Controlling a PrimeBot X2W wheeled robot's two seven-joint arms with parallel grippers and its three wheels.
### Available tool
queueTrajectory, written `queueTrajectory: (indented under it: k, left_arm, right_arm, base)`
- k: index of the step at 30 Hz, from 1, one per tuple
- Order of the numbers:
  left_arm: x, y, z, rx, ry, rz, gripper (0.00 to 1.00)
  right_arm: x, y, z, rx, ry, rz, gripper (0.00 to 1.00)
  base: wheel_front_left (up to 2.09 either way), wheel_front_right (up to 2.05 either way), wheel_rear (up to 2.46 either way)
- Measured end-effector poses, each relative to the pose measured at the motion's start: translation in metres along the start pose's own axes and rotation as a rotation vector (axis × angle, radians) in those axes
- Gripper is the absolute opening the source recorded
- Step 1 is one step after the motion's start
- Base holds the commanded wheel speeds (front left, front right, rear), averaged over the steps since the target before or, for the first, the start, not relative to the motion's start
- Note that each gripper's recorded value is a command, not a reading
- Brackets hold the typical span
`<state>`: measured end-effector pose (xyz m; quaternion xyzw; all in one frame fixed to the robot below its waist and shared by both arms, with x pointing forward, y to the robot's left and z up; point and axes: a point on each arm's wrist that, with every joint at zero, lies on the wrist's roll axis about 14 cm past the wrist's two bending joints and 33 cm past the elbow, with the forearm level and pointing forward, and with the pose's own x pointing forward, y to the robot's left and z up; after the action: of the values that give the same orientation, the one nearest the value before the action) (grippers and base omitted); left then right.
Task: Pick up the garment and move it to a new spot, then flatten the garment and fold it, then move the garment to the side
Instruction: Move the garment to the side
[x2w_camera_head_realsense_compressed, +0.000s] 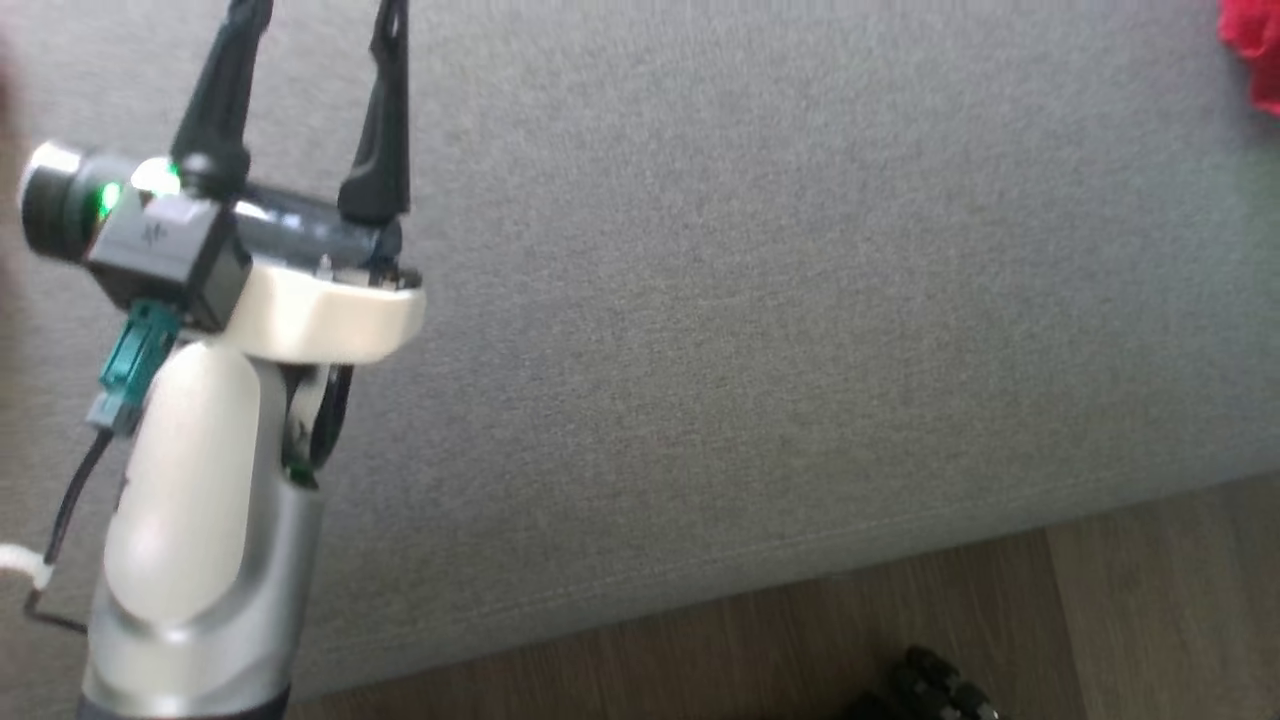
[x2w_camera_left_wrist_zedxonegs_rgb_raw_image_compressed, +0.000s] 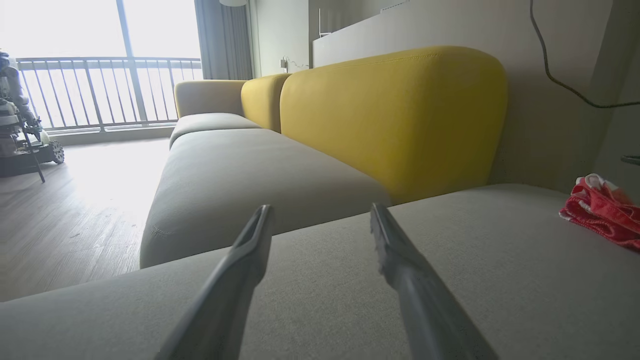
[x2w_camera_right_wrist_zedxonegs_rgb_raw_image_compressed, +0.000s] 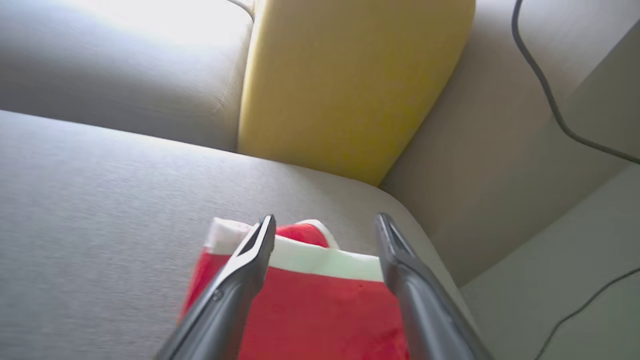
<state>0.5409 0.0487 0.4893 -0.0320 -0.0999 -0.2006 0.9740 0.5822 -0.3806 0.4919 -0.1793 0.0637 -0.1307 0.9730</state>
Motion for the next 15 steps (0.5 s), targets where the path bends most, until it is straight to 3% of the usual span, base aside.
queueTrajectory:
  k: [8,15]
  left_arm:
    - [-0.043,0.028,0.038,0.010,-0.012,0.154,1.00]
    - [-0.093,0.046,0.054,0.006,0.013,0.279,1.00]
  right_arm:
    - [-0.034,0.044,0.068,0.136,-0.200,0.113,1.00]
    - [-0.080,0.098,0.093,0.249,-0.271,0.255,1.00]
  base:
    - [0.00,0.00,0.00]
    - [0.00,0.00,0.00]
